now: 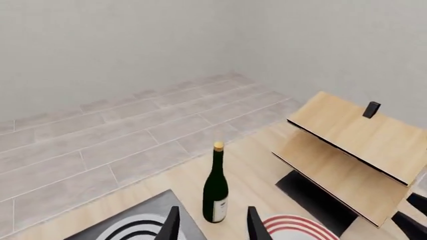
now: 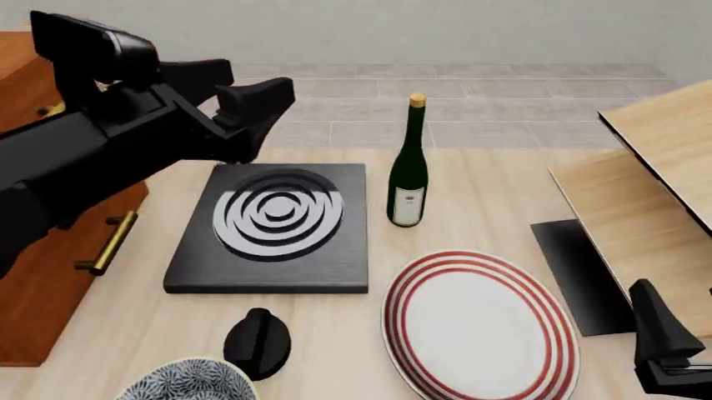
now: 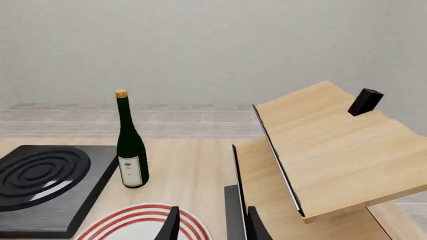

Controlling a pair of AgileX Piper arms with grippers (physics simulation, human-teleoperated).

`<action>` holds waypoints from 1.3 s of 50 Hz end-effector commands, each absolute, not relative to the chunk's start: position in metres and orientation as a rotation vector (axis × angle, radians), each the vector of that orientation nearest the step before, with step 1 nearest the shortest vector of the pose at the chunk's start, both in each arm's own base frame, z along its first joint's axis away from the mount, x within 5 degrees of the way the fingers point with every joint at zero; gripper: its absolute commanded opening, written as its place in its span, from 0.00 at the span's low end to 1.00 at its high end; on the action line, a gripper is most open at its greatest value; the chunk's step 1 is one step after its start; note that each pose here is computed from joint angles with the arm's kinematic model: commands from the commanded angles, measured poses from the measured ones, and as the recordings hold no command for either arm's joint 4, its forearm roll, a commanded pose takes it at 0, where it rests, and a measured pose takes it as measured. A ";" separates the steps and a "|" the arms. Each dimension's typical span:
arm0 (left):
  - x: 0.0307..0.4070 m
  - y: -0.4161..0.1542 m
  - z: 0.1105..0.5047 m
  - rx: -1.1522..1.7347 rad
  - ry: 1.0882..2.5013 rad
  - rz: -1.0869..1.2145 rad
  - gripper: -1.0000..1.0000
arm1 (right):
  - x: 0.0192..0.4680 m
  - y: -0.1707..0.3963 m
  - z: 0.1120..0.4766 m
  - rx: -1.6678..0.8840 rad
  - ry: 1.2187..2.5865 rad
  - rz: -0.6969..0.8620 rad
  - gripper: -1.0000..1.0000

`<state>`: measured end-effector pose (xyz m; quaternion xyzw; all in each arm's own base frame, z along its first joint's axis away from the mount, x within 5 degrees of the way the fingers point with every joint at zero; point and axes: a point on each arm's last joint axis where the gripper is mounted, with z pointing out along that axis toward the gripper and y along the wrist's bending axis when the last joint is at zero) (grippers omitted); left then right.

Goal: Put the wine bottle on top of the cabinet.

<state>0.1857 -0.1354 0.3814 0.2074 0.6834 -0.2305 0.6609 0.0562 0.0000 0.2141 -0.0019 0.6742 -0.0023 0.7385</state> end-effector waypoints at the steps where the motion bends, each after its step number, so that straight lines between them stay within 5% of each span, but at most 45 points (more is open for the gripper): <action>1: 0.201 -0.153 0.383 0.484 1.558 -0.544 1.00 | 0.056 0.000 0.214 -0.004 1.480 -0.005 1.00; 65: 0.260 -0.235 0.385 0.580 1.684 -0.587 1.00 | 0.056 0.000 0.214 -0.004 1.480 -0.005 1.00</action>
